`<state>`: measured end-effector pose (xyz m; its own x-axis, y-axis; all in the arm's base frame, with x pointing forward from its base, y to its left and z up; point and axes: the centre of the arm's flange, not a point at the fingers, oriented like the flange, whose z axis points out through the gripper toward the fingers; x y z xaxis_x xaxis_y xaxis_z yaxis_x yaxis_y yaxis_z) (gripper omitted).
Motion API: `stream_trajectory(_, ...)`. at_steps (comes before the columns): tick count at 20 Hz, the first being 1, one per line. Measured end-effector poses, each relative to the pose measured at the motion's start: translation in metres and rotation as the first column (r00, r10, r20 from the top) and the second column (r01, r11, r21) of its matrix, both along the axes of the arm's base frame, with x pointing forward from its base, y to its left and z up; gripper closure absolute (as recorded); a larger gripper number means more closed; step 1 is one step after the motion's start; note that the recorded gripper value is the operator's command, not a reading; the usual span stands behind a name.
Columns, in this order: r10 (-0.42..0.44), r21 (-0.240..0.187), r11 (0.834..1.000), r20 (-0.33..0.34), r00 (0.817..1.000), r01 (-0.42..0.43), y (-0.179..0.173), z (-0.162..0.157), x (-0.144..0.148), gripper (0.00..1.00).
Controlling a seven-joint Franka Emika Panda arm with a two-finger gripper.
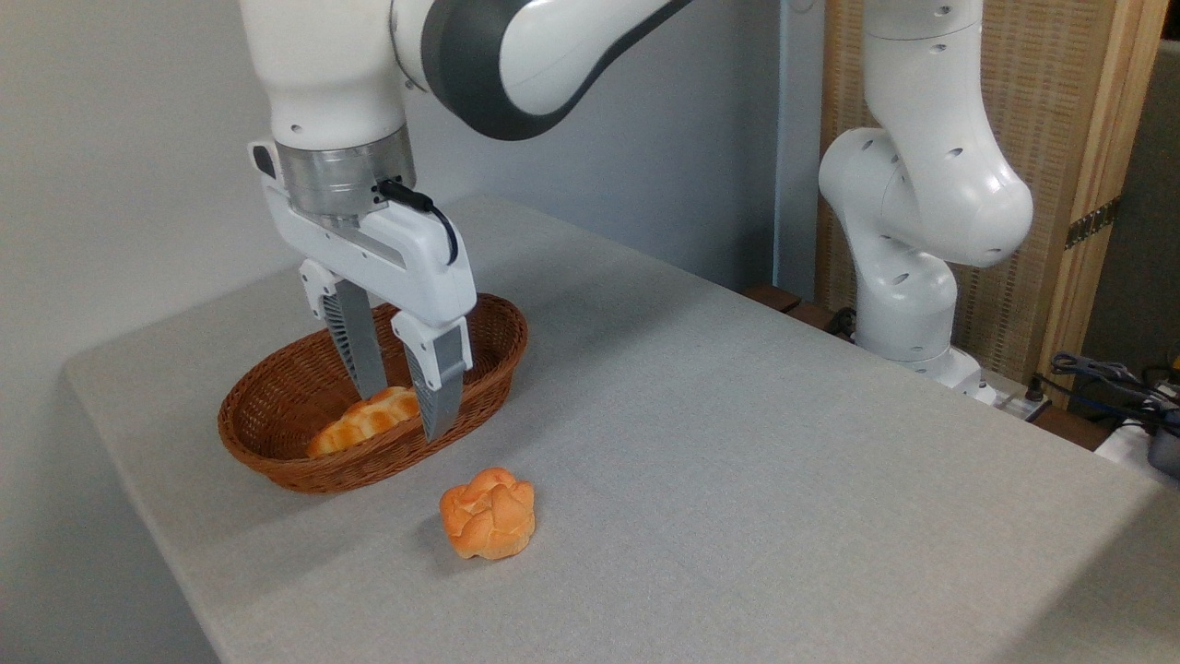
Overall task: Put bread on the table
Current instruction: 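Lower the open gripper into the basket around the long bread roll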
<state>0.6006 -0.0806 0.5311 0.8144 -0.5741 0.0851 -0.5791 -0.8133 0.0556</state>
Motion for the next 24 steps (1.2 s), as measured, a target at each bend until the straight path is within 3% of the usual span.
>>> stream_trajectory(4,0.047,-0.017,0.999,-0.028,0.998,-0.047,-0.053,-0.007,-0.008,0.0)
stream_trajectory(10,0.03,-0.023,0.999,-0.093,0.995,-0.032,-0.128,-0.033,-0.025,0.0)
stream_trajectory(14,-0.002,-0.014,1.0,-0.127,0.992,0.0,-0.146,-0.065,-0.021,0.0)
stream_trajectory(18,-0.02,0.026,0.999,-0.122,0.992,0.023,-0.148,-0.096,-0.01,0.0)
stream_trajectory(24,-0.067,0.048,0.996,-0.113,0.991,0.073,-0.168,-0.103,-0.016,0.0)
